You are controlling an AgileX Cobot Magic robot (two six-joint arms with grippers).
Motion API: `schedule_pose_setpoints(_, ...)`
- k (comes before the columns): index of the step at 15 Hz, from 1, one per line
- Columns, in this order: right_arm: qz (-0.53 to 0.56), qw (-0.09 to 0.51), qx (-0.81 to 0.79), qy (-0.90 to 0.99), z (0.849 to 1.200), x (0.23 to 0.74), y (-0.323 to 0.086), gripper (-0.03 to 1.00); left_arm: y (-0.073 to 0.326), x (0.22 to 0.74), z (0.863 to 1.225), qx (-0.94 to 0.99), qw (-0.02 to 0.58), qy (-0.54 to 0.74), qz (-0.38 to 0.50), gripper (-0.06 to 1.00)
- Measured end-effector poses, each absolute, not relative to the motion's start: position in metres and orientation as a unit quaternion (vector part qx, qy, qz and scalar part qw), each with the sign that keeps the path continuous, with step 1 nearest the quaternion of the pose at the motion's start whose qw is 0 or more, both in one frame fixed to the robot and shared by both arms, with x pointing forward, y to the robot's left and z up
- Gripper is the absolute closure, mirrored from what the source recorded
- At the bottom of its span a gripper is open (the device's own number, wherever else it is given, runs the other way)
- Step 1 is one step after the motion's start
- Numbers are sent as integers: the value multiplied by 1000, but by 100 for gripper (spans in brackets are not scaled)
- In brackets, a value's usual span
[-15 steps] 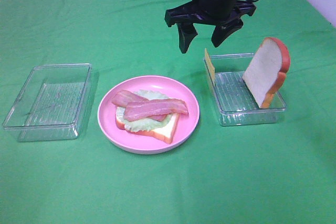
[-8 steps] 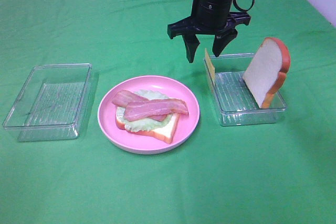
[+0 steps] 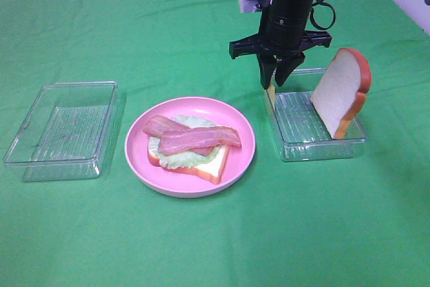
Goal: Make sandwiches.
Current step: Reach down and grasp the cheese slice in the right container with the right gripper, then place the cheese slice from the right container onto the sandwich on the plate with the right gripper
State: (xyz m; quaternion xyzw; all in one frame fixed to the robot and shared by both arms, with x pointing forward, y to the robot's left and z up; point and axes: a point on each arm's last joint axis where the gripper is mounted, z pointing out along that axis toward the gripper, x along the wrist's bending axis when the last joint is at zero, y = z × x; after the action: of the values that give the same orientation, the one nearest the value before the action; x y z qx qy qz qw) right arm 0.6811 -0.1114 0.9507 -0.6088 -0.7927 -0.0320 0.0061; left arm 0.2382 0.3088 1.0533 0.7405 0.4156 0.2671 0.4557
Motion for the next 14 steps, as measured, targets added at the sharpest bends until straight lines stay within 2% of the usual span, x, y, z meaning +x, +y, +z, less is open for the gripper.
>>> schedule_pose_setpoints(2,-32,6,-609,-793,951,681,-111,95,309,238,1053,740,456,416,267,17)
schedule_pose_setpoints(3,-32,6,-609,-793,951,681,-111,97,309,238,1053,740,456,416,267,17)
schedule_pose_setpoints(6,-38,3,-607,-794,957,680,-112,97,309,238,1053,740,456,416,267,17)
schedule_pose_setpoints(9,-77,6,-604,-793,988,674,-110,97,309,238,1053,740,456,416,267,17)
schedule_pose_setpoints(11,-141,42,-576,-804,1021,664,-101,97,309,238,1053,740,456,416,267,17)
schedule_pose_setpoints(14,-198,115,-544,-807,1029,656,-87,97,309,238,1053,740,456,416,267,17)
